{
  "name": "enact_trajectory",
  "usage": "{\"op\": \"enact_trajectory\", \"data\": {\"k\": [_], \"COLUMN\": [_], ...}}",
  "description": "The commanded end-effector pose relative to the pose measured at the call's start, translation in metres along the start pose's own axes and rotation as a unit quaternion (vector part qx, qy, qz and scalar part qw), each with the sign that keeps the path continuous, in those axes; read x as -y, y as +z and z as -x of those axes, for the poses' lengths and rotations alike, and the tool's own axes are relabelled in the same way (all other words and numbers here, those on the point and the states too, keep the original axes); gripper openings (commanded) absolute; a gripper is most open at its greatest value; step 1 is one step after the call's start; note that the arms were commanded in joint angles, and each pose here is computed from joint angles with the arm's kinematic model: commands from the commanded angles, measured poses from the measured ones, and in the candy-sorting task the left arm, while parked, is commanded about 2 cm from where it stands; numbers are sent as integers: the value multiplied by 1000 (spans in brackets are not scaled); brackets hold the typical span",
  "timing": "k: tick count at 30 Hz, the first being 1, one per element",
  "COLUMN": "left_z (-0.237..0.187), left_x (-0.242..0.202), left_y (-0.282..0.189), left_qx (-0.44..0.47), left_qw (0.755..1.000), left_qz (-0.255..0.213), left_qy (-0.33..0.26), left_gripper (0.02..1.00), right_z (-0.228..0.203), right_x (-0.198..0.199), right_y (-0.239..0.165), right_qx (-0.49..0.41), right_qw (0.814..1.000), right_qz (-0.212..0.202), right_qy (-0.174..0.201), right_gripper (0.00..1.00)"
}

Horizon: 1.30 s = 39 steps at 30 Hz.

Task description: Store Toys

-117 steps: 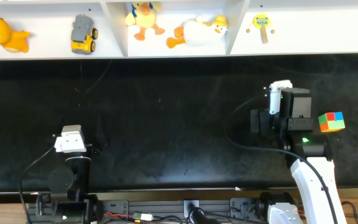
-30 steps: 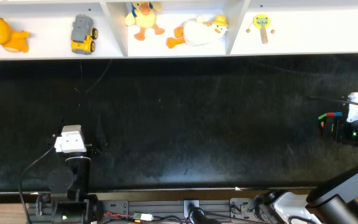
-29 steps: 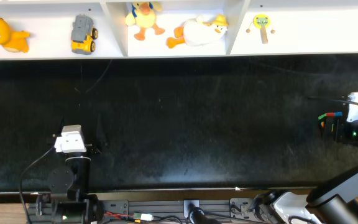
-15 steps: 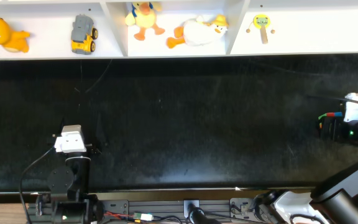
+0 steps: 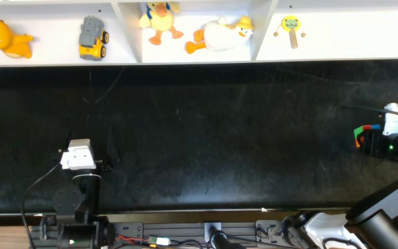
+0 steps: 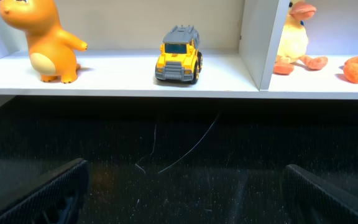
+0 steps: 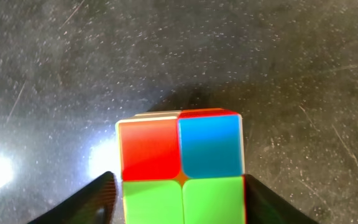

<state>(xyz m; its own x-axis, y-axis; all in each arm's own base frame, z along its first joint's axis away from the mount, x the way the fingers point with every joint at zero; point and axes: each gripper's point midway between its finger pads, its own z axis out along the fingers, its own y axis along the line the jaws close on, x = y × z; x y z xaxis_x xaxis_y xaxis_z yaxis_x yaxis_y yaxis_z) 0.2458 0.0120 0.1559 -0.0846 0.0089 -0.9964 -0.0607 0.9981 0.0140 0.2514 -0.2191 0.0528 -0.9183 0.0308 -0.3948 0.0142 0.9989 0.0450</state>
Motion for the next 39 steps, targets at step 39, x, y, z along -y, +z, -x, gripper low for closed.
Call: {"op": "enact_trajectory", "data": {"k": [39], "left_z": [1], "left_x": [-1], "left_y": [0], "left_qx": [5], "left_qw": [1000], "left_qz": [4], "left_qy": [9], "left_gripper": [998], "right_z": [130], "right_x": [8], "right_y": [-76], "right_qx": [126], "right_qw": [985], "right_qz": [-90], "right_qy": [-72], "right_gripper": [395]}}
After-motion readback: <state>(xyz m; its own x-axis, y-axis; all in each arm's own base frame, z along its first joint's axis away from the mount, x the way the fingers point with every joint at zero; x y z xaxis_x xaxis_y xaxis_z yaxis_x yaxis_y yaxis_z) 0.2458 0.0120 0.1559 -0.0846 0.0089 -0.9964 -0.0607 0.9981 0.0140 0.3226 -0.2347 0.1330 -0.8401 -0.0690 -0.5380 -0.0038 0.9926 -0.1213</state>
